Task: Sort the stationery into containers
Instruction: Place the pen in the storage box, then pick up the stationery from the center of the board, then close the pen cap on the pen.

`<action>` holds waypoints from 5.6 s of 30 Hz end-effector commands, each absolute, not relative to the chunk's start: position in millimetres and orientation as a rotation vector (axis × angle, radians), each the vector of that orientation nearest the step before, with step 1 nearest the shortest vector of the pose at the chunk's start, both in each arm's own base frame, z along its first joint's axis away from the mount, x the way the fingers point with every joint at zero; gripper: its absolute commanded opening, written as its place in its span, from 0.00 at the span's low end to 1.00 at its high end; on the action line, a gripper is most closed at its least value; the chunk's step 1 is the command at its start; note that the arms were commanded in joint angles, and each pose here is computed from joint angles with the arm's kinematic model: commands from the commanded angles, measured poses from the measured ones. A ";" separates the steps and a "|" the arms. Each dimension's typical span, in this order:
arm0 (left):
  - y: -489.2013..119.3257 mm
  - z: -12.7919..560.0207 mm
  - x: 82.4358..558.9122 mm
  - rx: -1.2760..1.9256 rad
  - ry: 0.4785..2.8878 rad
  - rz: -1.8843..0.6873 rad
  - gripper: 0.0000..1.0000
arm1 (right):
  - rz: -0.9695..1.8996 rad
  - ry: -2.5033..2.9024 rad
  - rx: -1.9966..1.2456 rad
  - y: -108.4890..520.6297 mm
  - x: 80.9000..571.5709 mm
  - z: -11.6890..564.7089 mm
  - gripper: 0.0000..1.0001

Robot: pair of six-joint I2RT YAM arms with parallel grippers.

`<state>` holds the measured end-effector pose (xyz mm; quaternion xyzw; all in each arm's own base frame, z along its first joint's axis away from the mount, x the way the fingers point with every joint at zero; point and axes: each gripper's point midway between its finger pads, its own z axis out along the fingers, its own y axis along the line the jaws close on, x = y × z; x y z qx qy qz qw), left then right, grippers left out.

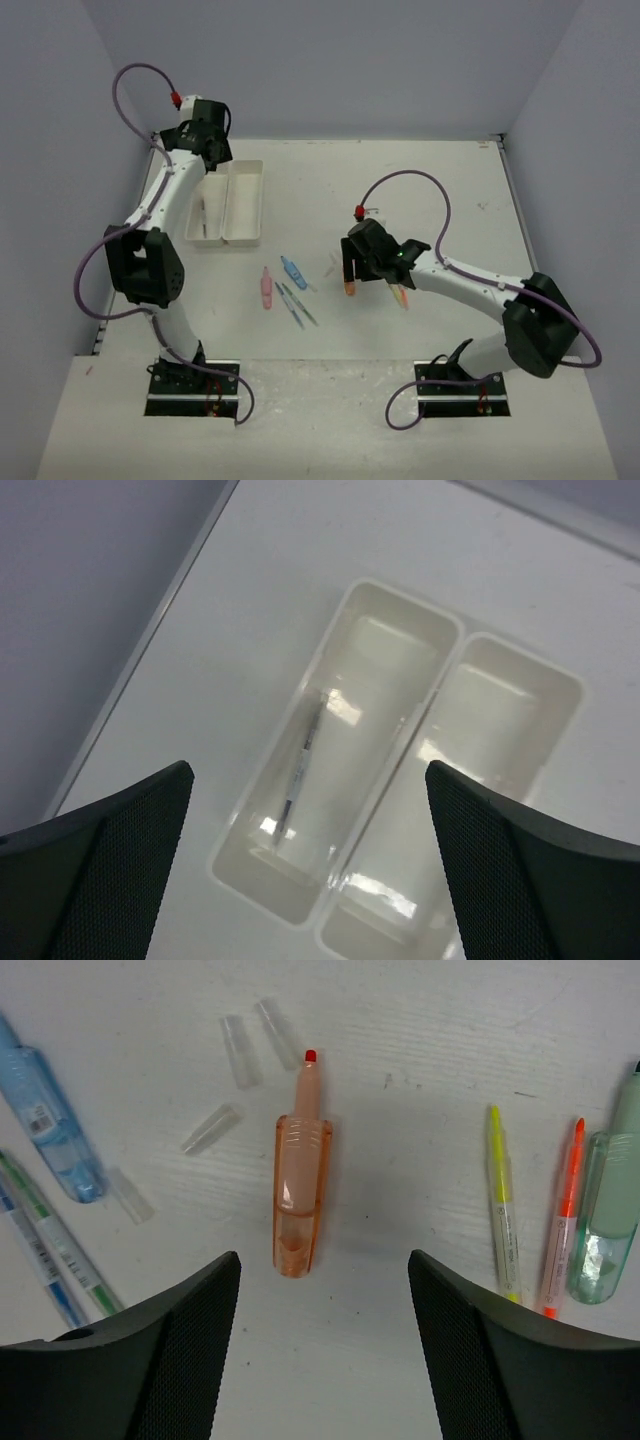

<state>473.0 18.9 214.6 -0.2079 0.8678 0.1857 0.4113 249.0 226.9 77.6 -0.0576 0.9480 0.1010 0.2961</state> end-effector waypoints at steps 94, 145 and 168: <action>-313.5 304.6 258.7 0.148 1.730 -1.374 0.00 | 1.096 1.937 -0.343 285.5 160.9 231.0 0.74; -284.3 329.6 242.9 0.325 1.633 -1.186 0.99 | 1.509 1.658 -0.744 291.6 145.8 263.9 0.00; -308.1 345.8 154.3 0.521 1.516 -1.883 0.21 | 1.419 1.426 -0.950 287.7 124.2 297.3 0.00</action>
